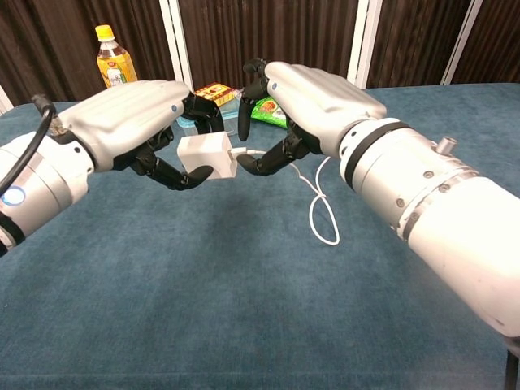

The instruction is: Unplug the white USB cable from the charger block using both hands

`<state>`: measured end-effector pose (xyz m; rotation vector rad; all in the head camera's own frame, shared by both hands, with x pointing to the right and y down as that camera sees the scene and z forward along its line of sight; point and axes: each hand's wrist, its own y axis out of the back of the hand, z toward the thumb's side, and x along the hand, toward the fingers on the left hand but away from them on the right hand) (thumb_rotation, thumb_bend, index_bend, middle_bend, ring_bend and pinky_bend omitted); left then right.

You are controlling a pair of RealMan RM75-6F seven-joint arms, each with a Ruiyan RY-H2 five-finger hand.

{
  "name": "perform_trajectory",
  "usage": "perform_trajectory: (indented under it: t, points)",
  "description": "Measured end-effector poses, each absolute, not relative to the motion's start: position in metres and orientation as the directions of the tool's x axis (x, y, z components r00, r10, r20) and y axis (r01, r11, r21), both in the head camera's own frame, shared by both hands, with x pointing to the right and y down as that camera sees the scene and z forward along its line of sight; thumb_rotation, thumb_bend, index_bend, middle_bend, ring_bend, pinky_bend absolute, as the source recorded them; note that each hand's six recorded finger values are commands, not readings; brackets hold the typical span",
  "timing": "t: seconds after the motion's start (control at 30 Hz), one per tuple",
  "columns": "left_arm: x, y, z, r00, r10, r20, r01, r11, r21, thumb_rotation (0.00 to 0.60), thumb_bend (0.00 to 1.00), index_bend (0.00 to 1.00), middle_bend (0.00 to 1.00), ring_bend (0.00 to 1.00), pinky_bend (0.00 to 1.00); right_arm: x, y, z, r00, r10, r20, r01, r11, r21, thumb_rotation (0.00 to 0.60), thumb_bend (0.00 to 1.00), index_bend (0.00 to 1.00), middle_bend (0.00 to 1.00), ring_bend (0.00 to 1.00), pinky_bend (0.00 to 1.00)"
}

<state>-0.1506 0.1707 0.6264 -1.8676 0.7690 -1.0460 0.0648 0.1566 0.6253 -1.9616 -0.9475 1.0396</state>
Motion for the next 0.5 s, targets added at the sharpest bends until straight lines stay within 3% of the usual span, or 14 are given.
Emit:
perform_trajectory:
  t: [0.5]
  points:
    - [-0.1498, 0.1735, 0.624, 0.474, -0.806, 0.355, -0.107, -0.452, -0.885, 0.6, 0.57, 0.77, 0.81, 1.0, 1.0, 0.0615, 0.1591, 0.629, 0.408, 0.838, -0.362, 0.266, -0.488, -0.831, 0.6, 0.46, 0.66, 0.14, 0.0, 0.0]
